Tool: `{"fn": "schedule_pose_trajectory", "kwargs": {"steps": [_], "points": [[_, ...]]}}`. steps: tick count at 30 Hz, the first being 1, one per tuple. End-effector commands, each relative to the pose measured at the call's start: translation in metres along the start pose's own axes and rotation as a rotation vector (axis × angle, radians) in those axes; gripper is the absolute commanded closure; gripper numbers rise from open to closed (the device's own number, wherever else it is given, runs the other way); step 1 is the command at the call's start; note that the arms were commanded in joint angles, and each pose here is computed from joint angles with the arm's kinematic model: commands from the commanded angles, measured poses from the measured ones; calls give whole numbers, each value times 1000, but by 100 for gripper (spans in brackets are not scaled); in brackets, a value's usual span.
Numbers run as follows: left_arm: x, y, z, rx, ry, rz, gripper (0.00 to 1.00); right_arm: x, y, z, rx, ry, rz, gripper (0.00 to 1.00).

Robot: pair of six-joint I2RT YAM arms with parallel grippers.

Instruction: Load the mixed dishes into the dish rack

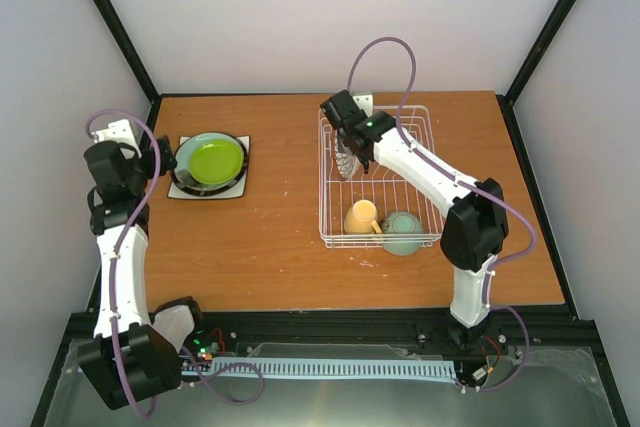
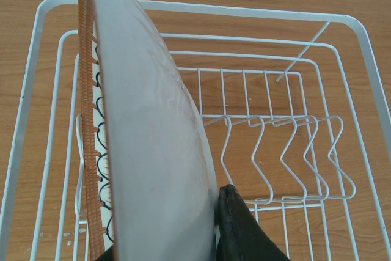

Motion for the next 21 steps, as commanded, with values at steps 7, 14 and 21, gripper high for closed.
{"fn": "schedule_pose_trajectory", "kwargs": {"steps": [7, 14, 21], "points": [[5, -2, -14, -44, -36, -31, 0, -5, 33, 4, 6, -35, -18, 97], [5, -4, -11, -54, -34, -32, 0, 1, 46, 19, 94, -41, 24, 97], [6, -5, -10, -66, -35, -42, 0, 4, 48, 30, 144, -46, 87, 97]]}}
Point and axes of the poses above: each gripper's point midway between its finger pads, its own x axis back along the fingers, its own y axis along the line the jaws close on, z = x × y, the point moved 8 cm from there along x, back along the fingers, and after that the axes turned 14 degrees about -x, right-handed, at the moved point
